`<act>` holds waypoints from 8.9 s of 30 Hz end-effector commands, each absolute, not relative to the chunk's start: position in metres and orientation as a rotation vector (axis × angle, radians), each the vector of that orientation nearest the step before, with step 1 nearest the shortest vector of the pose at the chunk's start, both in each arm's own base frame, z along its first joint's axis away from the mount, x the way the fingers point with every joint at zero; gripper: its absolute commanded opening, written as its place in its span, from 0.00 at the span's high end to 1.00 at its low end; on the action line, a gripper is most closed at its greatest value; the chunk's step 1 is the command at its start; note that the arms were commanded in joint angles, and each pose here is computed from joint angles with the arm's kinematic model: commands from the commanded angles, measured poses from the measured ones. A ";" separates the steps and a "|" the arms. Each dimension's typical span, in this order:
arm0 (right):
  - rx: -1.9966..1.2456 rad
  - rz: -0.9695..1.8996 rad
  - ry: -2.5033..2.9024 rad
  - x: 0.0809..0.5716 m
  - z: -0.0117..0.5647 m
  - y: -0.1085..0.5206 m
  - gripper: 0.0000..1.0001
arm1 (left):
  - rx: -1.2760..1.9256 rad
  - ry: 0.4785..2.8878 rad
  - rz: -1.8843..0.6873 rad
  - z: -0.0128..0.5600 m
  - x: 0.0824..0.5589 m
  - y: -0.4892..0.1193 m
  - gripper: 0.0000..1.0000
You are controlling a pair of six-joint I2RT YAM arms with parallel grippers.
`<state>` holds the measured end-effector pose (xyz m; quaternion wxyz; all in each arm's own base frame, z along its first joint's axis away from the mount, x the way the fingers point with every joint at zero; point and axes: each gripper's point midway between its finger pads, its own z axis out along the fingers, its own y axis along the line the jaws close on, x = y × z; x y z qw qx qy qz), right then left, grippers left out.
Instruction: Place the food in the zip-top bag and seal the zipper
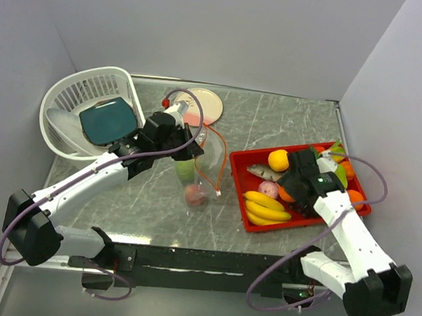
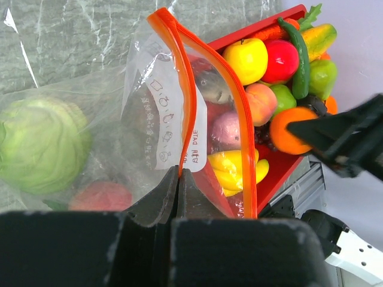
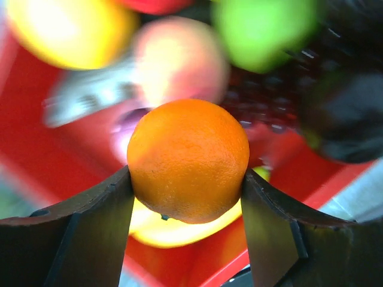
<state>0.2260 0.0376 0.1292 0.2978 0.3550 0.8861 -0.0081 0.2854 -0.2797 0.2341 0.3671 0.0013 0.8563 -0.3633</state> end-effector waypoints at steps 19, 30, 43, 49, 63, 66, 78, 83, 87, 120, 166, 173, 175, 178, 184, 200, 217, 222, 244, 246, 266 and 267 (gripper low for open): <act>0.114 0.866 2.047 0.283 0.330 0.263 0.81 | -0.009 2.087 -0.945 0.290 0.299 -0.297 0.99; 0.077 0.817 2.112 0.284 0.300 0.268 0.23 | -0.030 2.075 -0.930 0.292 0.299 -0.292 0.99; 0.067 0.778 2.104 0.279 0.303 0.257 0.05 | -0.054 2.056 -0.908 0.295 0.301 -0.286 0.99; 0.116 0.660 2.080 0.283 0.306 0.232 0.05 | -0.054 2.055 -0.888 0.294 0.301 -0.283 0.99; 0.787 0.085 2.055 0.260 0.201 0.044 0.00 | -0.016 2.052 -0.885 0.292 0.295 -0.280 0.99; 0.937 -0.052 2.026 0.235 0.183 0.010 0.00 | -0.009 2.051 -0.896 0.291 0.292 -0.280 0.99; 1.226 -0.302 1.989 0.178 0.159 -0.041 0.00 | 0.027 2.048 -0.949 0.287 0.284 -0.285 0.99; 1.245 -0.298 1.997 0.183 0.149 -0.045 0.00 | 0.043 2.044 -0.961 0.289 0.282 -0.286 0.99; 1.280 -0.344 2.005 0.186 0.142 -0.052 0.00 | 0.048 2.036 -0.971 0.292 0.280 -0.286 0.99; 1.183 -0.336 2.188 0.216 0.116 -0.051 0.75 | 0.050 2.039 -0.980 0.291 0.279 -0.287 0.99; 0.098 0.603 2.221 0.281 0.292 0.268 0.28 | 0.015 2.000 -0.938 0.317 0.287 -0.281 0.99; 0.120 0.571 2.130 0.274 0.321 0.239 0.00 | 0.011 1.998 -0.943 0.315 0.289 -0.282 0.99; 0.179 0.464 2.118 0.279 0.320 0.212 0.00 | 0.012 1.999 -0.944 0.313 0.289 -0.282 0.99; 0.304 0.366 2.113 0.291 0.306 0.163 0.00 | 0.019 1.999 -0.943 0.314 0.288 -0.282 0.99; 0.562 0.141 2.050 0.307 0.258 0.048 0.07 | 0.042 1.997 -0.941 0.316 0.286 -0.282 0.99; 0.928 -0.247 2.015 0.296 0.192 -0.071 0.07 | 0.087 2.009 -0.968 0.307 0.270 -0.277 0.99; 1.173 -0.273 1.971 0.313 0.170 -0.135 0.00 | 0.135 2.021 -0.963 0.297 0.265 -0.273 0.99; 1.167 -0.228 1.979 0.319 0.160 -0.133 0.00 | 0.135 2.022 -0.974 0.296 0.264 -0.272 0.99; 1.160 -0.189 2.017 0.304 0.140 -0.121 0.19 | 0.125 2.043 -0.990 0.285 0.268 -0.268 0.99; 1.147 -0.168 2.024 0.303 0.141 -0.117 0.20 | 0.122 2.041 -0.990 0.285 0.269 -0.268 0.99; 1.068 -0.121 2.117 0.294 0.118 -0.093 0.19 | 0.112 2.043 -0.980 0.284 0.269 -0.267 0.99; 1.064 -0.117 2.117 0.294 0.119 -0.092 0.22 | 0.112 2.042 -0.981 0.285 0.270 -0.267 0.99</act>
